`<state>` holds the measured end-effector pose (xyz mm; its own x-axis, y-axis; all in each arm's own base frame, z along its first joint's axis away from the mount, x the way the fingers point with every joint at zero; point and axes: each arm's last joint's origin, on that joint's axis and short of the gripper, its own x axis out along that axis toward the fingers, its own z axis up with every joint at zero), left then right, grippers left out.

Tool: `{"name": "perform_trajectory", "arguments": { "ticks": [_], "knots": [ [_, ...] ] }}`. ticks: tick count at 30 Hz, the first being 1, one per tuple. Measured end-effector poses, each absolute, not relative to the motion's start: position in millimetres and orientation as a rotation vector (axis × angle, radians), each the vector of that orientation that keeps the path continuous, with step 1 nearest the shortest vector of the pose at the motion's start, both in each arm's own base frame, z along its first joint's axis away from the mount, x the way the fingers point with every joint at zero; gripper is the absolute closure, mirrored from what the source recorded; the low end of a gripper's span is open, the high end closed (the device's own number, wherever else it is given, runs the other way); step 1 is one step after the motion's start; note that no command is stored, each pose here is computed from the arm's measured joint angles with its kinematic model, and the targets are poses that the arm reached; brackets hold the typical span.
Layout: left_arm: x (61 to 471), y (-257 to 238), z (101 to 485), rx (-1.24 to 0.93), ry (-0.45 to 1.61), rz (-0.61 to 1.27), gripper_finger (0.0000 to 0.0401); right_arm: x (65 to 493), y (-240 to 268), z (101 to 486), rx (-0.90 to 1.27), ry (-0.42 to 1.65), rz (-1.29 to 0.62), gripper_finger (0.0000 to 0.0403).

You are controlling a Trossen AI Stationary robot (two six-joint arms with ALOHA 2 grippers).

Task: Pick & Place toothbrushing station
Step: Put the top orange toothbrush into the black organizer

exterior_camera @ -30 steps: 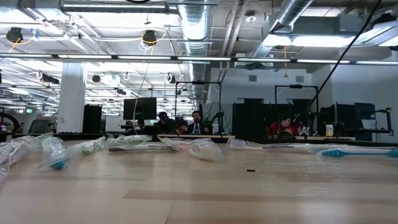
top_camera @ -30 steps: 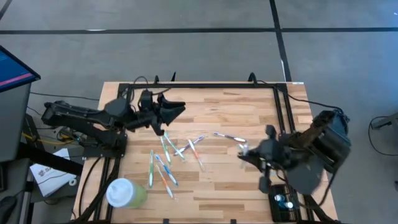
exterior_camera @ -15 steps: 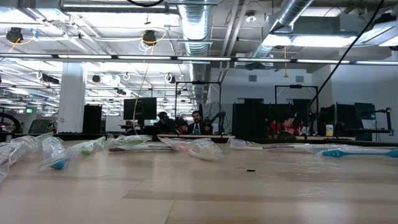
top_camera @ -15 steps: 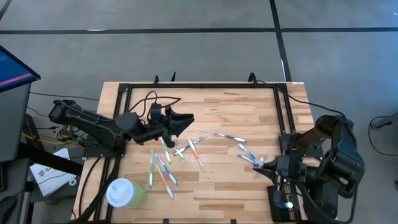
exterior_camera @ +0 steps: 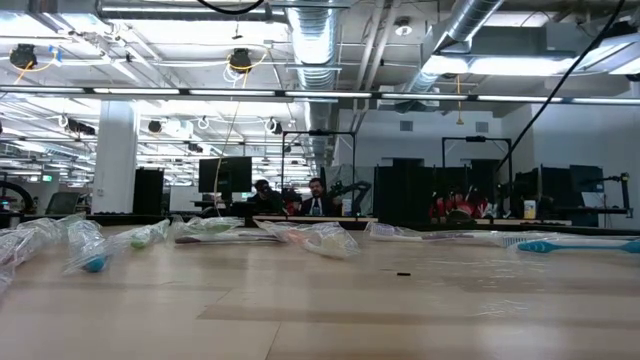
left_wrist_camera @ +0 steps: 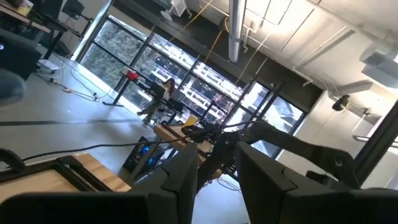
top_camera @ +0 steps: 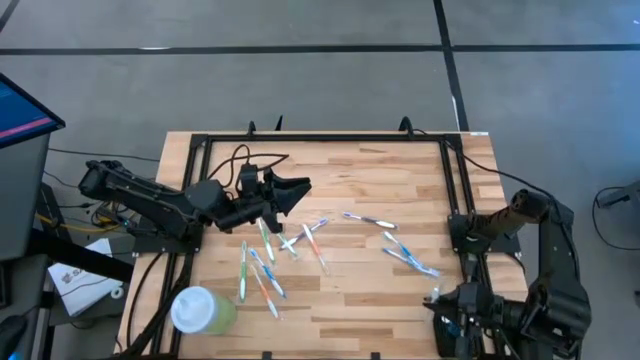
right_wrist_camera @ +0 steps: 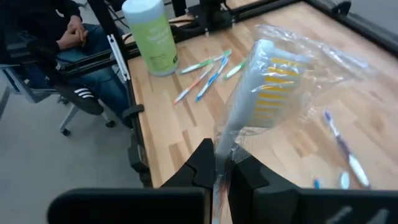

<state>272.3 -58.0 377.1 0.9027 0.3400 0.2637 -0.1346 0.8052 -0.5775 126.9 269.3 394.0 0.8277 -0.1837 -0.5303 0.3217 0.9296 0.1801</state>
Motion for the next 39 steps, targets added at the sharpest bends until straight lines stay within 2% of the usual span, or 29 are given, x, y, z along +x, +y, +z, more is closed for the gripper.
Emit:
{"name": "perform_trajectory", "arguments": {
  "ticks": [13, 18, 32, 39],
  "knots": [
    [272, -58, 377, -0.583, -0.369, 0.264, 0.0297, 117, 272, 332, 0.3, 0.539, -0.401, 0.0392],
    [272, -59, 377, -0.584, -0.367, 0.259, 0.0297, 120, 267, 312, 0.292, 0.646, -0.475, 0.0392],
    [271, -63, 377, -0.594, -0.363, 0.242, 0.0297, 117, 267, 306, 0.298, 0.84, -0.505, 0.0392],
    [271, -65, 377, -0.596, -0.362, 0.238, 0.0297, 115, 271, 322, 0.315, 0.853, -0.444, 0.0392]
  ]
}}
